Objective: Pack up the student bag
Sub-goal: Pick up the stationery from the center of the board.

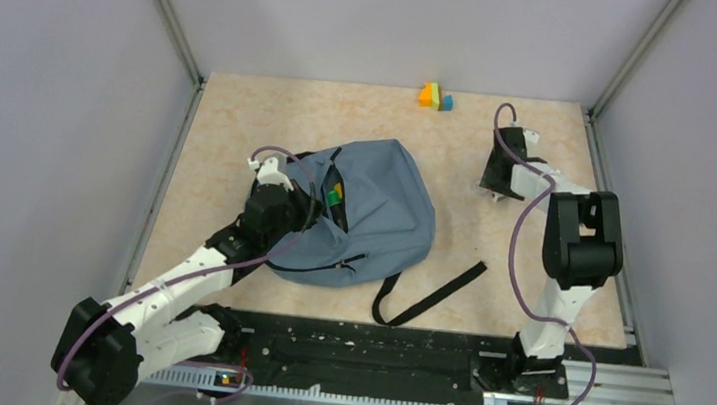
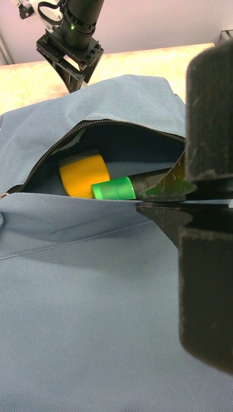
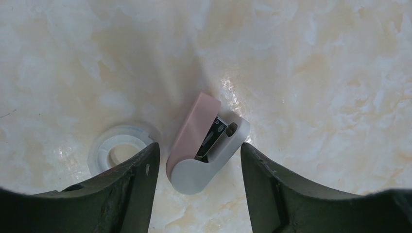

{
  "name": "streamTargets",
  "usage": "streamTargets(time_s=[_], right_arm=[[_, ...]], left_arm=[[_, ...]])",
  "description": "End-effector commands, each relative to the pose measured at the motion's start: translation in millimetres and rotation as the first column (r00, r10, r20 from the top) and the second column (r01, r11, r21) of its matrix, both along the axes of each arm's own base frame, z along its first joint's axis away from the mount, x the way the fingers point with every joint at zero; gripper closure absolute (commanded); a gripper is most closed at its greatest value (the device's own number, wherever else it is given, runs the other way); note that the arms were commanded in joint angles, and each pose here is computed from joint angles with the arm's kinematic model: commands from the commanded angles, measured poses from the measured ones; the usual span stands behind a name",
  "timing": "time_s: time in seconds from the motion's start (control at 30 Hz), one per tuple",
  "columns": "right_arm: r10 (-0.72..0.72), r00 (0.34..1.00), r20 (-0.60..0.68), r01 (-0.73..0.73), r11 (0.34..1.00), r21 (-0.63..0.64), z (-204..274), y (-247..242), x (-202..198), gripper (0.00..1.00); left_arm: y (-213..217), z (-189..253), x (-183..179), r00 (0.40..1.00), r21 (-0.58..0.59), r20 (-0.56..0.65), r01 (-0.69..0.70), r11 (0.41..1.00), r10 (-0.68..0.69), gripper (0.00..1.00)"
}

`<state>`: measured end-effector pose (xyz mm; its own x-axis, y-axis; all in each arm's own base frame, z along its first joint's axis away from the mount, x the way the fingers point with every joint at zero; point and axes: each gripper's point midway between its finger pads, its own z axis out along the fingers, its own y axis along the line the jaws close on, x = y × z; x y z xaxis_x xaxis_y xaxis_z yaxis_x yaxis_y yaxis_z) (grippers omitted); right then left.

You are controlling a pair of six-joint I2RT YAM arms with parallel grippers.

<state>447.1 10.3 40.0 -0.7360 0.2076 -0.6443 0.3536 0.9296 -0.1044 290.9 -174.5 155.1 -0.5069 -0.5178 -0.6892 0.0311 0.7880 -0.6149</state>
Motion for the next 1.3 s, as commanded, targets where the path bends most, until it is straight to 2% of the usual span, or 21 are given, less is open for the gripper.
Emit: streamTargets(time_s=[0.0,0.23,0.8,1.07,1.27], right_arm=[[-0.013,0.999,0.044,0.013,1.0,0.021,9.0,2.1,15.1,0.42],[-0.003,1.0,0.026,0.002,1.0,0.03,5.6,3.6,5.6,0.55],[0.127,0.991,0.03,-0.127,0.992,0.012,26.7,5.0,-29.7,0.76],[0.242,0.961,0.136,-0.256,0.962,0.095,93.0,41.0,-59.8,0.78],[0.4,0.876,0.27,-0.449,0.881,0.151,156.7,116.1,-97.8,0.78]], left_arm=[[7.7,15.0,6.2,0.998,-0.012,0.058,-0.038,0.999,0.039,1.0],[7.9,13.9,6.1,0.998,-0.014,0.056,-0.04,0.999,0.04,1.0],[6.6,16.1,4.6,0.998,-0.03,0.06,-0.032,0.999,0.034,1.0],[8.8,17.0,3.5,0.997,-0.028,0.063,-0.038,0.999,0.04,1.0],[3.3,19.0,6.6,0.998,-0.038,0.065,-0.02,0.999,0.023,1.0]])
